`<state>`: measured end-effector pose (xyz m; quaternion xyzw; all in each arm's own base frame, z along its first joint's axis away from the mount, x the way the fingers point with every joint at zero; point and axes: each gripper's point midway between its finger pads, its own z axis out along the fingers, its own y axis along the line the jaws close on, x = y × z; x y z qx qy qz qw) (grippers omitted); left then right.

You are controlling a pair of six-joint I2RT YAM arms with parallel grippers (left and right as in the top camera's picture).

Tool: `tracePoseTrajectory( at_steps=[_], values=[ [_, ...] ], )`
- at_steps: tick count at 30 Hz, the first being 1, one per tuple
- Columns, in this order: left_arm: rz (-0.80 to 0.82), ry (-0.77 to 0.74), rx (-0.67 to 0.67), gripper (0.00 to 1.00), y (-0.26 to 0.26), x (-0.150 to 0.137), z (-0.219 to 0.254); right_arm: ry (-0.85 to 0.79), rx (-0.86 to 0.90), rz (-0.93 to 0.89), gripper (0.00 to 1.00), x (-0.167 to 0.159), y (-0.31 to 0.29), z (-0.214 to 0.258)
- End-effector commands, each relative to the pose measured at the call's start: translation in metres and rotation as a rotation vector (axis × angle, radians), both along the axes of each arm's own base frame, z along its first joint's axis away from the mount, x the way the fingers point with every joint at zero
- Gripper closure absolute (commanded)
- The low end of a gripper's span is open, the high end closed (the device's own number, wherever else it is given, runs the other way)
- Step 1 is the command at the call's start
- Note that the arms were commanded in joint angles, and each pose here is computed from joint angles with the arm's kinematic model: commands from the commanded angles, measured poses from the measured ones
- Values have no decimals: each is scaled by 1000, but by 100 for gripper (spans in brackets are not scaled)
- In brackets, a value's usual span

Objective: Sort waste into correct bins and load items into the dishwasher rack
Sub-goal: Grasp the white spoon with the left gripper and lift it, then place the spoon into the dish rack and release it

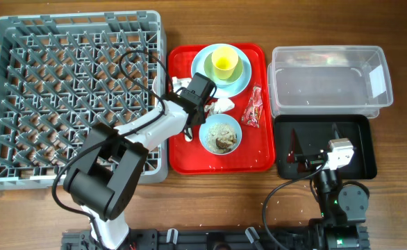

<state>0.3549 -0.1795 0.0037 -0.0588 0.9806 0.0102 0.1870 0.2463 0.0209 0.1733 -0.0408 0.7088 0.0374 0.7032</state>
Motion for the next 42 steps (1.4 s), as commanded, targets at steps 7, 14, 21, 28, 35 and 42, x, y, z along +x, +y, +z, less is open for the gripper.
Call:
tracePoseTrajectory(
  at_steps=[7,14,21,28,35,42],
  values=[
    [-50,-169,-72,96,-1,2,89,0,-14,-9,0,0,-2,-1],
    [-43,-275,171,96,44,5,122,0,-14,-9,0,0,-2,-1],
    [23,-400,158,96,71,-5,182,0,-14,-9,0,0,-2,-1],
    [107,-272,238,96,112,-1,149,0,-14,-9,0,0,-2,-1],
    [22,-189,299,96,107,7,115,0,-15,-9,0,0,-2,-1],
    [22,-175,305,96,106,9,107,0,-15,-9,0,0,-2,-1]
  ],
)
